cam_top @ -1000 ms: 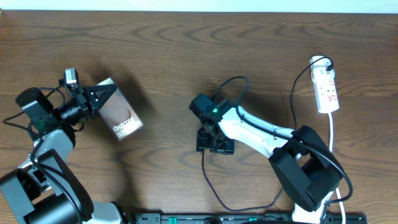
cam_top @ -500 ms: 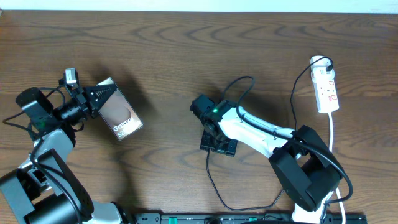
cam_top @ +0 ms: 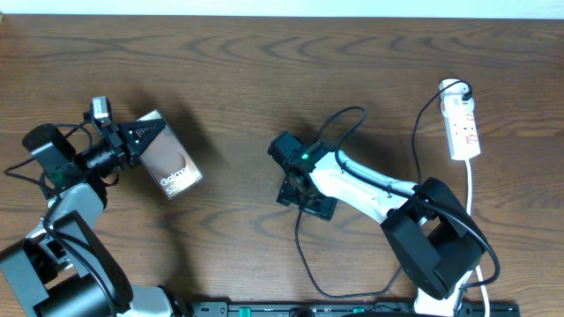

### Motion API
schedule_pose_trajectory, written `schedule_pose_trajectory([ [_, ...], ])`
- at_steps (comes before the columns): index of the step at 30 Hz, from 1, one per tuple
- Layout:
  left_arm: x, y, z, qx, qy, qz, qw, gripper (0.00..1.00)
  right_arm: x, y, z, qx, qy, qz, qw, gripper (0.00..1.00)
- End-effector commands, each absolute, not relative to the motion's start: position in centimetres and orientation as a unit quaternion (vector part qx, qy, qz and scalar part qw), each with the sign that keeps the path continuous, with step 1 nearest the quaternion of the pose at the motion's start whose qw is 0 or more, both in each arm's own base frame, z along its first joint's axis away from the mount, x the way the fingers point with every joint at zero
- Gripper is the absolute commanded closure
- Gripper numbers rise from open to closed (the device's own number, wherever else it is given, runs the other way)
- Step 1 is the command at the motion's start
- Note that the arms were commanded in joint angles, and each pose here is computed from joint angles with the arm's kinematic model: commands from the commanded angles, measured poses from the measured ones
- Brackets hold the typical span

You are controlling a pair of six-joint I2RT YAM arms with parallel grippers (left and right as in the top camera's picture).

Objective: Plug charger to phone and switch on socket
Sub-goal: 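Lower the right gripper onto the black cable's USB-C plug and close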

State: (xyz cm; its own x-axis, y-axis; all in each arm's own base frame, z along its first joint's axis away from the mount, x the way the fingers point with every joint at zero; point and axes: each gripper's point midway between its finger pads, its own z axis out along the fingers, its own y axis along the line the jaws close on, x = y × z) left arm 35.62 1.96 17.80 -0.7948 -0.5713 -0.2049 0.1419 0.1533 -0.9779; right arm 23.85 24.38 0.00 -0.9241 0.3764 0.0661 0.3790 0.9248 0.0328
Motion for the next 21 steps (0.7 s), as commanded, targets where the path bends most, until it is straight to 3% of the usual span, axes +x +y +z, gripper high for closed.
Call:
schedule_pose_trajectory([
  [1, 35.1, 1.8, 18.6, -0.131, 0.704, -0.636, 0.288, 0.93, 25.1, 24.4, 0.1, -0.203, -0.979, -0.027, 0.016, 0.21],
  [8, 35.1, 1.8, 18.6, -0.131, 0.704, -0.636, 0.287, 0.93, 26.9, 24.5, 0.2, -0.203, -0.978, -0.047, -0.007, 0.32],
  [13, 35.1, 1.8, 18.6, -0.131, 0.704, -0.637, 0.287, 0.93, 27.2, 24.0, 0.1, -0.204, -0.978, -0.041, -0.012, 0.56],
  [21, 35.1, 1.8, 18.6, -0.131, 0.704, -0.636, 0.287, 0.92, 26.2, 24.4, 0.1, -0.192, -0.981, -0.034, -0.005, 0.59],
])
